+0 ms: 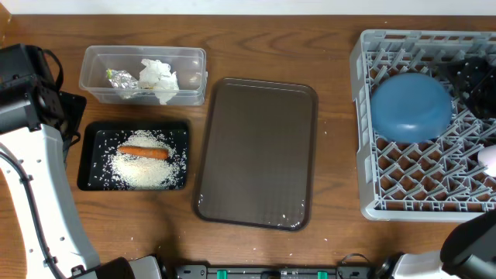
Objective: Sort waste into correct bins and load items into the dishwasher rack
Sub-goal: 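Lift the blue bowl and carry it right into the dish rack, then release the blue bowl in the rack and raise the right gripper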
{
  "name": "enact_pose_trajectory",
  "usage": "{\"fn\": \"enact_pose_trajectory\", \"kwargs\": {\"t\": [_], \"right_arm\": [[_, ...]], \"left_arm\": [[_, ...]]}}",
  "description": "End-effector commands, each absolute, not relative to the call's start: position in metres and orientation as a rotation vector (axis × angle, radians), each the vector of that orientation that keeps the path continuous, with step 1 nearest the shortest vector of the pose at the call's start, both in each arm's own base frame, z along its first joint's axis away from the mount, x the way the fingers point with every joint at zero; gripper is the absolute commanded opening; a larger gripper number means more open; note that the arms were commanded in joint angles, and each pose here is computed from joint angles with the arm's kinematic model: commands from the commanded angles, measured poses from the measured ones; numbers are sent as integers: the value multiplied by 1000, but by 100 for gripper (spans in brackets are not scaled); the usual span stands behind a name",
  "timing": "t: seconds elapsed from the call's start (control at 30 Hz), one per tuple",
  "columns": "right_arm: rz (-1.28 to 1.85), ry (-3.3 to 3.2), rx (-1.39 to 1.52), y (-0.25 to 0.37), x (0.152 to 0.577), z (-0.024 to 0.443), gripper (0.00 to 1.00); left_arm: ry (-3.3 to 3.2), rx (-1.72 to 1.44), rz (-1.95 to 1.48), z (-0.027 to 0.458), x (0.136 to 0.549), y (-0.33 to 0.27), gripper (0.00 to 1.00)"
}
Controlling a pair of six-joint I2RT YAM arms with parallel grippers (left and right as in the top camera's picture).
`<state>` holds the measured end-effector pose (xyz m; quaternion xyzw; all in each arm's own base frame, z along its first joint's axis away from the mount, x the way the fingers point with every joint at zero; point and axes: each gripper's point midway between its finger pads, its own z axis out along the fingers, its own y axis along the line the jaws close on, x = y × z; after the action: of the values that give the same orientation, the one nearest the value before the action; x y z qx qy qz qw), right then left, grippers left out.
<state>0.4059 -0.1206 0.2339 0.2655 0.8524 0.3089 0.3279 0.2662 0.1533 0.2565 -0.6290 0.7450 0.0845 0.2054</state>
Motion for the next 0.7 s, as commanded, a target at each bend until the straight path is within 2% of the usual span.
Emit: {"fn": "enact_pose_trajectory", "kwargs": {"t": [0.0,0.23,0.4,0.5,0.67], "right_arm": [[746,2198,703,-122,400,262,86],[518,2241,761,-121,374,301,85],[407,2303,683,-84,358,317,85],[328,2389,597,-57,355,308,86],[114,2521,552,-23,366,262,86]], "left_arm": [[2067,-1776,246,254,263,155,98],[2067,-1776,246,254,263,155,98],[2067,-1776,246,254,263,155,98],[2067,-1776,246,254,263,155,98],[2067,-1776,246,254,263,155,98]]}}
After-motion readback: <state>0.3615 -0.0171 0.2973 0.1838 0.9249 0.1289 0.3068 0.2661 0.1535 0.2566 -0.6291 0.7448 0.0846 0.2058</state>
